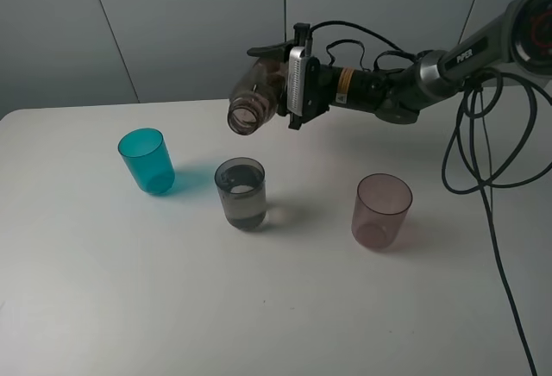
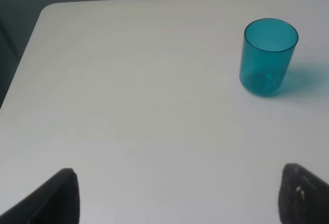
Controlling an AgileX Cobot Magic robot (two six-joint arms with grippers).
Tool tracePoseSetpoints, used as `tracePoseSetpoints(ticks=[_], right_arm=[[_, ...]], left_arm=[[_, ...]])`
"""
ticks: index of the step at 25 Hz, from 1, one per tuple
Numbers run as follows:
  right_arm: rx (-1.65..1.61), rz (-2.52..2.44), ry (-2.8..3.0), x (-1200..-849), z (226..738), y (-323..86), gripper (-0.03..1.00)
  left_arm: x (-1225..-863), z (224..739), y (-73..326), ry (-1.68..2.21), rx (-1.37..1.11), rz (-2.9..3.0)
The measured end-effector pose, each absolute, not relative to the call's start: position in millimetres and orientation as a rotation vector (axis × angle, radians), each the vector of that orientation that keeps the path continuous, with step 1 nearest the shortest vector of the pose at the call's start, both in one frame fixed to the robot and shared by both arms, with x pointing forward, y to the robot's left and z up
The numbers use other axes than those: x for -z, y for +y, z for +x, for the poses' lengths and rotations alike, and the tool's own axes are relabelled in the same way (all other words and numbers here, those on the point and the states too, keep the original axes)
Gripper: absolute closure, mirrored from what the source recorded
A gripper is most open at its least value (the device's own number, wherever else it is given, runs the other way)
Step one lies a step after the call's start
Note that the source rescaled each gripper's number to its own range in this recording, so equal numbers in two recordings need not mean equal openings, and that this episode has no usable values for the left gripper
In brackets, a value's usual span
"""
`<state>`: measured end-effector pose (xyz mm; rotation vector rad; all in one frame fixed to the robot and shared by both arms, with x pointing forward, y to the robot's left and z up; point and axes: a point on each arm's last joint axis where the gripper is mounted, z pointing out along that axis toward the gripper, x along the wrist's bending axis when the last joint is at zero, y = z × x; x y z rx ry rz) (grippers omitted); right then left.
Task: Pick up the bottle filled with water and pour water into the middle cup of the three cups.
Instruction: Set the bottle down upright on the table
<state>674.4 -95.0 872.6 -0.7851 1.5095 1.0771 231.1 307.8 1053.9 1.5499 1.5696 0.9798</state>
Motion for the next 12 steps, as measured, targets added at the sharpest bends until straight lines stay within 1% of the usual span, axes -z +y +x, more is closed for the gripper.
tracePoseSetpoints(ticks=[4, 12], right_arm=[[-1.161, -0.712, 1.550, -873.5, 673.0, -92.2, 0.92], [-1.453, -0.420, 1.724, -874.6, 671.7, -89.8, 0.92]], left_arm=[[-1053.9, 231.1, 307.8, 1.570, -0.980, 1.550], [-1053.9, 231.1, 307.8, 1.570, -0.980, 1.550]])
